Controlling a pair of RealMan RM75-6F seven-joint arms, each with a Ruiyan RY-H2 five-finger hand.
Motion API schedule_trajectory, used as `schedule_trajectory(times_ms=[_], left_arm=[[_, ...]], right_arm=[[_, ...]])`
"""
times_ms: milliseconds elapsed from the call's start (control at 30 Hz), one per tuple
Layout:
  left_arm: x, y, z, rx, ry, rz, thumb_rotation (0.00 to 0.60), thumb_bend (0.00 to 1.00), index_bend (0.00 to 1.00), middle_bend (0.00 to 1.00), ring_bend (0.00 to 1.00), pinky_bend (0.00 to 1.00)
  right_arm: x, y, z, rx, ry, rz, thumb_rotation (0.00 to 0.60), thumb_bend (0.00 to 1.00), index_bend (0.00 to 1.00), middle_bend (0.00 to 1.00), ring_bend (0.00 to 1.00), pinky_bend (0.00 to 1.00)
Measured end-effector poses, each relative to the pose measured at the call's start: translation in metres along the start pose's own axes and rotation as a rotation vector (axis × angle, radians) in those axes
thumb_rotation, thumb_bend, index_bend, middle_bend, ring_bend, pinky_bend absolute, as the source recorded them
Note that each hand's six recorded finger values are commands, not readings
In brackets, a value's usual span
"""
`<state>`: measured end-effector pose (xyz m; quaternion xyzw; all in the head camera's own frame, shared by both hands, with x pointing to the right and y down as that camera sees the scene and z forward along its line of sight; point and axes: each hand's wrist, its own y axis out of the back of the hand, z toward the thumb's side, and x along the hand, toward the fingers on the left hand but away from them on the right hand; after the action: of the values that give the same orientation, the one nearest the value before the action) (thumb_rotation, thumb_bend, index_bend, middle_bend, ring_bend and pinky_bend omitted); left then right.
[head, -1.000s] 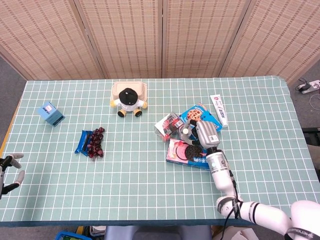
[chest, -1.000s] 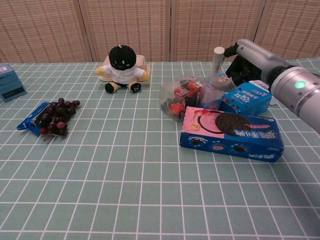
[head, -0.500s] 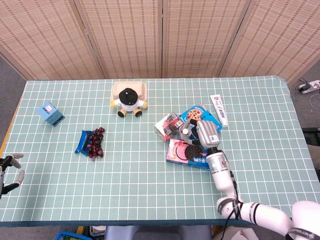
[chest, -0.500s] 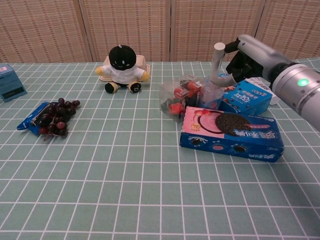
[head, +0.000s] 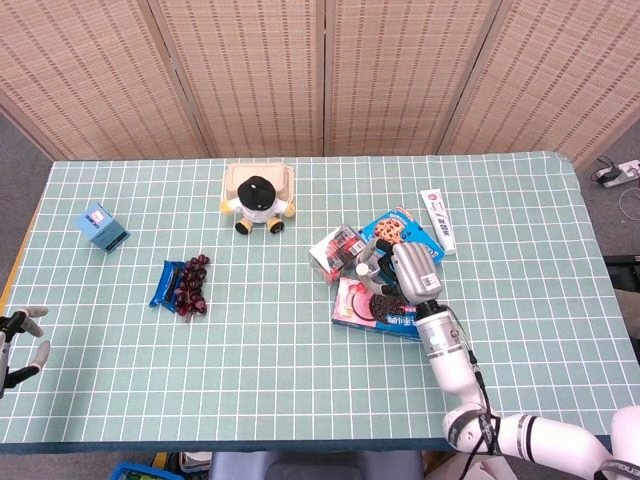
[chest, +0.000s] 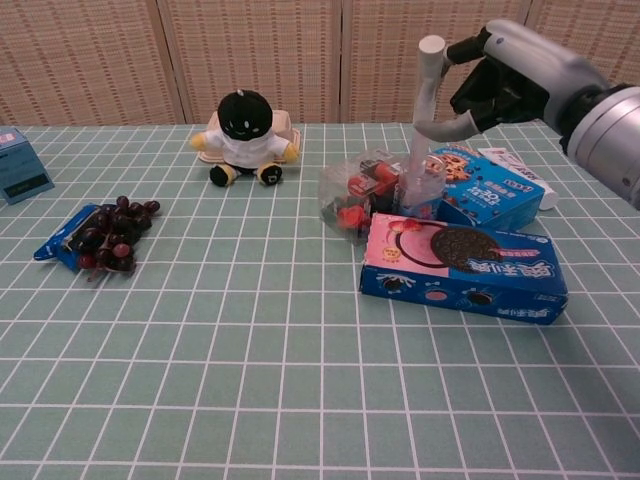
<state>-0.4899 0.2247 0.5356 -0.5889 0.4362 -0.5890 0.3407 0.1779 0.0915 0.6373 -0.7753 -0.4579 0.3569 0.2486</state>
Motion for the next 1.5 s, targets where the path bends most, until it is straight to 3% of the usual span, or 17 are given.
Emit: schedule_trajectory(times_ms=[433, 833, 933, 1267, 1367, 1500], left_arm=[[-0.001, -0.001, 0.003, 0.003, -0.008, -0.004, 0.600, 0.38, 0.40, 0.51, 0.42, 0.53], [-0.002, 0.002, 0.003, -0.008, -0.011, 0.003, 0.600, 0.38, 0.40, 0.51, 0.42, 0.53], [-0.002, 0.003, 0.003, -0.010, -0.011, 0.005, 0.600, 0.38, 0.40, 0.51, 0.42, 0.53], [-0.002, 0.003, 0.003, -0.011, -0.009, 0.004, 0.600, 0.38, 0.40, 0.51, 0.42, 0.53], [-0.002, 0.003, 0.002, -0.010, -0.008, 0.002, 0.600, 0.38, 0.40, 0.51, 0.42, 0.53], [-0.002, 0.003, 0.003, -0.008, -0.008, 0.001, 0.600, 0.38, 0.40, 0.51, 0.42, 0.53]], right_arm=[[0.026, 0.031, 0.038, -0.113, 0.082, -0.015, 0.600, 0.42, 0.72, 1.00, 1.00, 1.00], [0.034, 0.021, 0.039, -0.410, 0.095, 0.097, 0.600, 0.43, 0.72, 1.00, 1.00, 1.00], [0.034, 0.019, 0.034, -0.371, 0.085, 0.109, 0.600, 0.46, 0.72, 1.00, 1.00, 1.00], [0.036, 0.011, 0.019, 0.053, 0.055, 0.096, 0.600, 0.48, 0.72, 1.00, 1.00, 1.00], [0.036, 0.010, 0.019, 0.055, 0.052, 0.096, 0.600, 0.48, 0.72, 1.00, 1.00, 1.00], [0.037, 0.008, 0.022, -0.069, 0.053, 0.113, 0.600, 0.48, 0.72, 1.00, 1.00, 1.00]])
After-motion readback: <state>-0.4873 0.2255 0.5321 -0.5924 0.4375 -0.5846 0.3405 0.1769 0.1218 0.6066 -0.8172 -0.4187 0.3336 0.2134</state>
